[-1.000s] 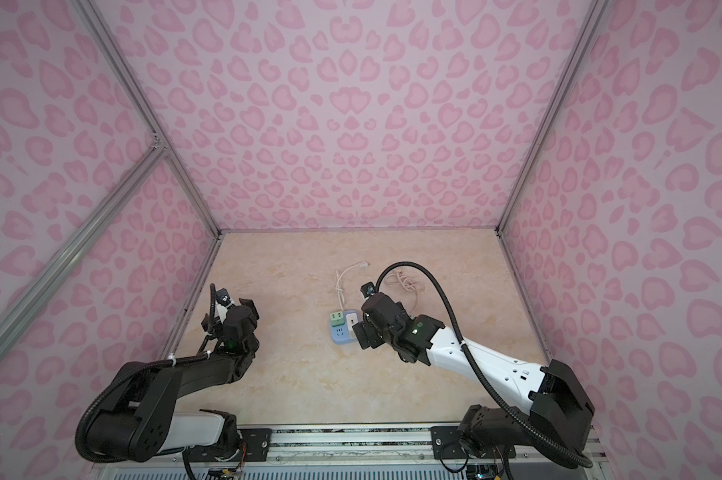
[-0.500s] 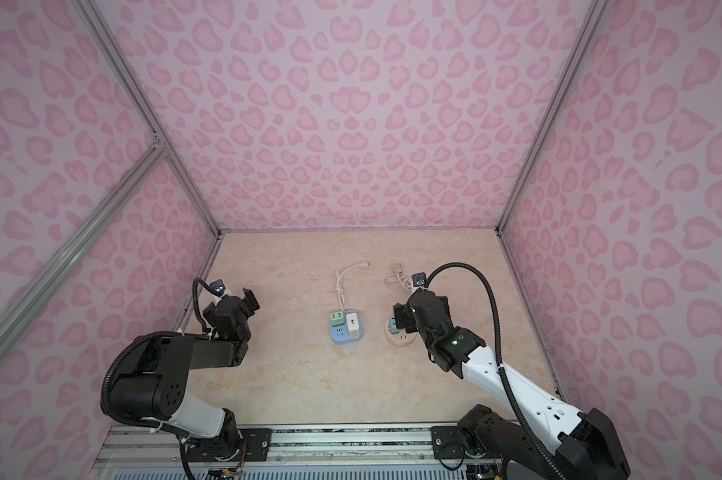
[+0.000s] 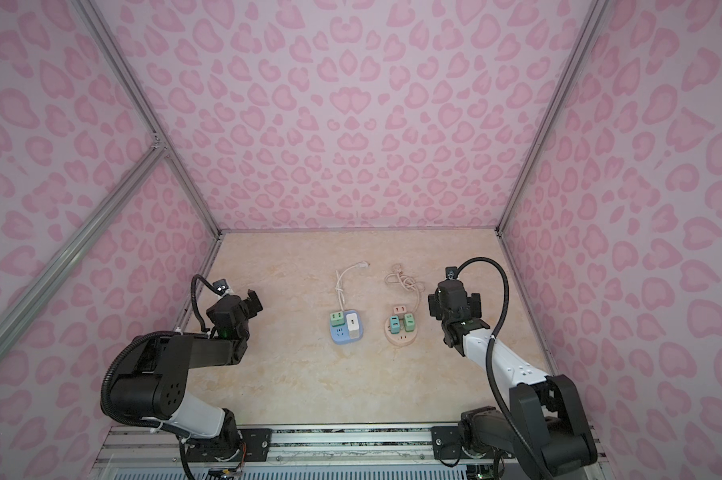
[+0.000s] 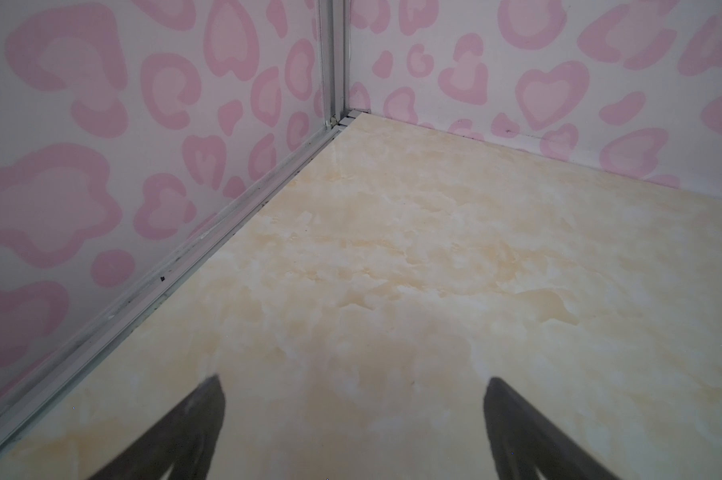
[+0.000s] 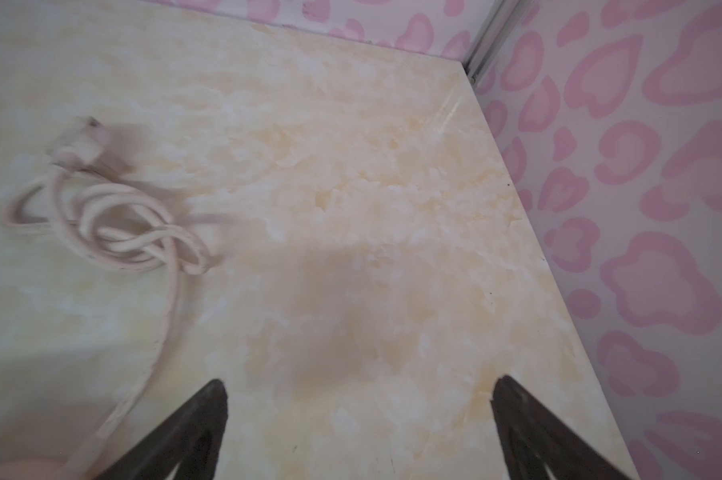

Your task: Insert the plug

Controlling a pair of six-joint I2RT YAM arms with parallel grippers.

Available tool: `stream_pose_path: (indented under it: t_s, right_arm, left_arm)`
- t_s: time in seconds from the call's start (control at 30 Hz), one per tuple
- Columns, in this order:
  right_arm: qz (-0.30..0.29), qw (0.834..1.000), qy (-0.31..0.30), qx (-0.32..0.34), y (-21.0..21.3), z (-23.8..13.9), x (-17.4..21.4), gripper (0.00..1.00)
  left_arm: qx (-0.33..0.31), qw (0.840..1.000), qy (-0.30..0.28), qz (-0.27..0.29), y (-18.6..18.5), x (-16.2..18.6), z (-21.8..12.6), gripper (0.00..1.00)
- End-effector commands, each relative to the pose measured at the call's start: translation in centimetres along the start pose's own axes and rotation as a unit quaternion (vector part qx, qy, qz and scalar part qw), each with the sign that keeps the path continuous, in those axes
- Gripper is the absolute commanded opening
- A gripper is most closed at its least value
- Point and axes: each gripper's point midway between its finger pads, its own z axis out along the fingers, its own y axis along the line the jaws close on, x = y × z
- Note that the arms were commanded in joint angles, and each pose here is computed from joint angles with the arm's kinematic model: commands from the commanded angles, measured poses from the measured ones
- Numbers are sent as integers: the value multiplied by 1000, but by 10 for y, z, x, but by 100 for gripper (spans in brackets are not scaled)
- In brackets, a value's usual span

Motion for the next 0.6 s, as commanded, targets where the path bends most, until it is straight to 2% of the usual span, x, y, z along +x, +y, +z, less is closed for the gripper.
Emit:
stream_pose_path:
  t_s: [0.0, 0.07, 0.13, 0.2, 0.27, 0.33, 0.43, 0.5, 0.57]
  right_arm:
    - [40, 996, -83, 19, -14, 19, -14, 98]
    - [45, 991, -122, 22, -19, 24, -11, 97]
    - [65, 988, -137, -7, -18, 34, -1, 97]
    - [49, 985, -163, -26, -7, 35, 0, 97]
    - [46, 992, -115, -29, -6, 39, 4, 97]
    - [50, 987, -151, -26, -7, 38, -2, 96]
    - [45, 990, -127, -28, -6, 39, 2, 98]
    - [31, 989, -137, -40, -1, 37, -1, 98]
    - [23, 987, -156, -23, 1, 35, -3, 98]
  left_arm:
    - [4, 1000, -8, -9, -2, -7, 1, 98]
    - [4, 1000, -8, -8, -2, -6, 1, 98]
    - [3, 1000, -8, -9, -2, -6, 1, 98]
    - [3, 1000, -8, -8, -2, -7, 1, 98]
    - [4, 1000, -9, -8, -3, -7, 1, 98]
    - [4, 1000, -8, -8, -2, -6, 1, 98]
    - [4, 1000, -8, -8, -2, -6, 1, 98]
    - [4, 1000, -9, -9, -2, -7, 1, 98]
    - [3, 1000, -8, -8, -2, -6, 1, 98]
